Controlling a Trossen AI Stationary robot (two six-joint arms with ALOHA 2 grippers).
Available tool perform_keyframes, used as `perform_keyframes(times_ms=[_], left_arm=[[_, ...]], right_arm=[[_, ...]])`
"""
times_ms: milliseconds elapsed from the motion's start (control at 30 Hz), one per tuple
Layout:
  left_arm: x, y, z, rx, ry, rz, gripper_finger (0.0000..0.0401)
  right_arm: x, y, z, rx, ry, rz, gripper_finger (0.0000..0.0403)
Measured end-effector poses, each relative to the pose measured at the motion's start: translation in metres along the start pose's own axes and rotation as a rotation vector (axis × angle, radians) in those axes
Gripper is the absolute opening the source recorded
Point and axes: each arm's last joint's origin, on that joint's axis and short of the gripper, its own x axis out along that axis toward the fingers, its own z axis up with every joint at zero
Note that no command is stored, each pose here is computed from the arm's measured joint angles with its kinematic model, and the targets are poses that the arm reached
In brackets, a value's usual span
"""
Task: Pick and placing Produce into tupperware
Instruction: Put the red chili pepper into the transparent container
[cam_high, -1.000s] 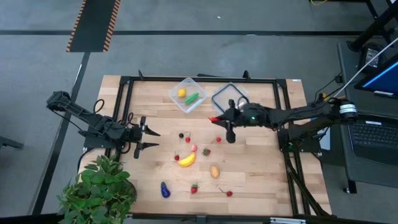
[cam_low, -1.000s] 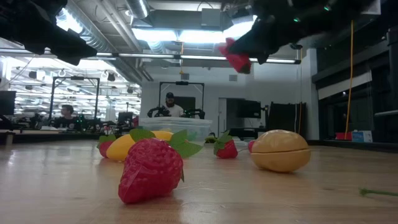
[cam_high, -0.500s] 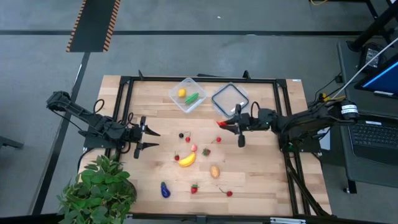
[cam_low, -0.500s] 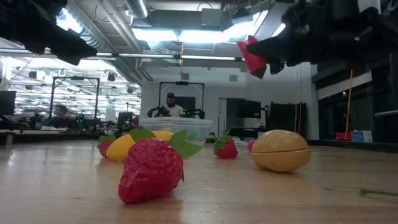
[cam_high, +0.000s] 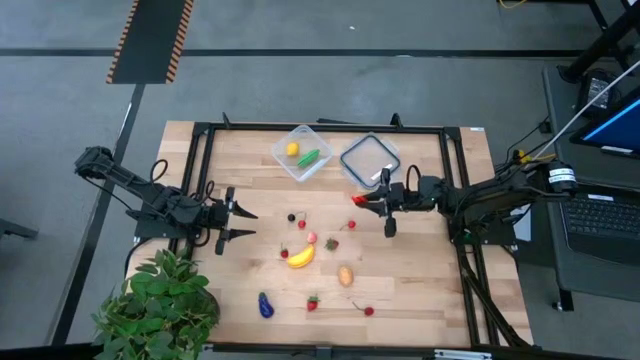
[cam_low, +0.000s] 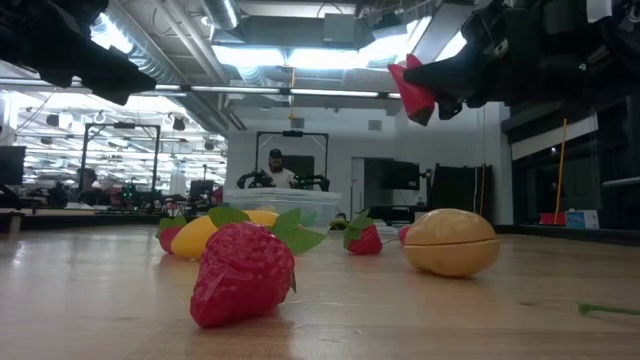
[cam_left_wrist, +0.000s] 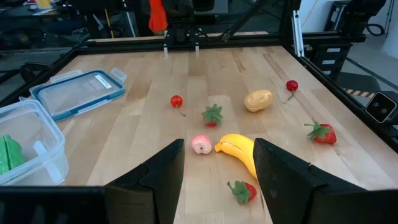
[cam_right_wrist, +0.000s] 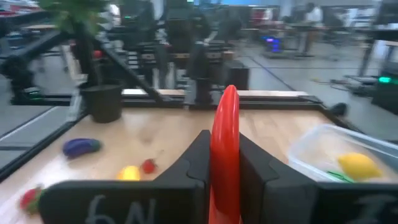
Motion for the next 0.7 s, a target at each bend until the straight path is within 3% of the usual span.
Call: perform_keyframes(times_ms=[200, 500, 700], left_arm=[[0.000, 0.000, 0.000, 0.001, 0.000, 0.000, 0.0185], [0.000, 0.000, 0.000, 0.004, 0.000, 0.000, 0.0185], [0.000, 0.000, 0.000, 0.004, 0.001, 0.000, 0.0185]], right_arm=[[0.000, -0.005, 0.000, 0.000, 0.001, -0.181, 0.0045], [0.010, -0.011, -0.002, -0.001, 0.041, -0.342, 0.0045], [0.050, -0.026, -0.003, -0.033, 0.120, -0.296, 0.0045]])
